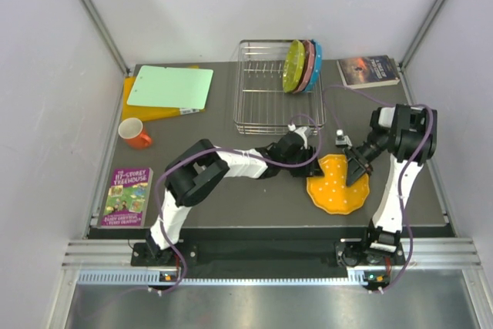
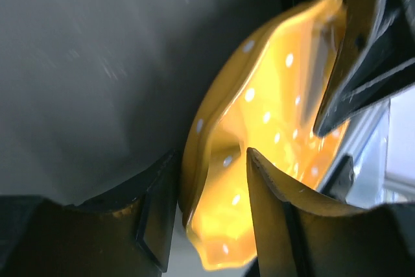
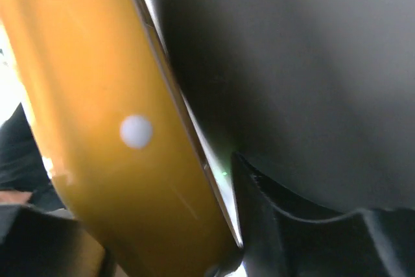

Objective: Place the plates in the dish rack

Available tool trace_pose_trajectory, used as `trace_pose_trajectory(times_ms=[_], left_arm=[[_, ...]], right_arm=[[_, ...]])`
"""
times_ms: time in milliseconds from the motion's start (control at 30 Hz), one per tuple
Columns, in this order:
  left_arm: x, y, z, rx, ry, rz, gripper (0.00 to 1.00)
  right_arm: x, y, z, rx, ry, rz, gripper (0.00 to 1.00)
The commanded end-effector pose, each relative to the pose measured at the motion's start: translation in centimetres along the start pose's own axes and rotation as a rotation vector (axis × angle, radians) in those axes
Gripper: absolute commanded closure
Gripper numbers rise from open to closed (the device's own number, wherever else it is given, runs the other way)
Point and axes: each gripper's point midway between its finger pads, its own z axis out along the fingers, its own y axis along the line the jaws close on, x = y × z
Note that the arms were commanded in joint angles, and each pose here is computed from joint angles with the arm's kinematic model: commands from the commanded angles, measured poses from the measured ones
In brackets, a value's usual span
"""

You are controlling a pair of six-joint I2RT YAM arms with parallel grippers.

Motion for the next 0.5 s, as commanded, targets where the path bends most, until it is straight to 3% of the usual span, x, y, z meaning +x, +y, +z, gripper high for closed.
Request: trace_pose_trajectory(times_ms=[0, 133, 200, 267, 467], left_arm=[[-2.4, -0.8, 0.9, 0.015, -0.093, 0.043, 0.5], [-2.4, -0.5, 0.4, 0.005, -0.089, 0.043, 0.5], [-2.5, -0.5, 0.0, 0.003, -0.091, 0.052, 0.5], [-2.2, -0.3, -0.4, -0.001, -0.085, 0.054, 0.5], [-2.6, -1.5, -2.1, 0.019, -0.102, 0.118, 0.5]], right_arm=[[-0.8, -5.2, 0.5, 0.152, 0.029, -0.172, 0.59], [-1.3, -4.2, -0.4, 0.139, -0.031, -0.194, 0.72], [-1.6, -3.5, -0.9, 0.117, -0.08, -0.195, 0.9], [-2.0, -2.9, -1.7, 0.123, -0.132, -0.213, 1.0], [-2.7, 0.1, -4.8, 0.195, -0.3, -0.329, 1.0]])
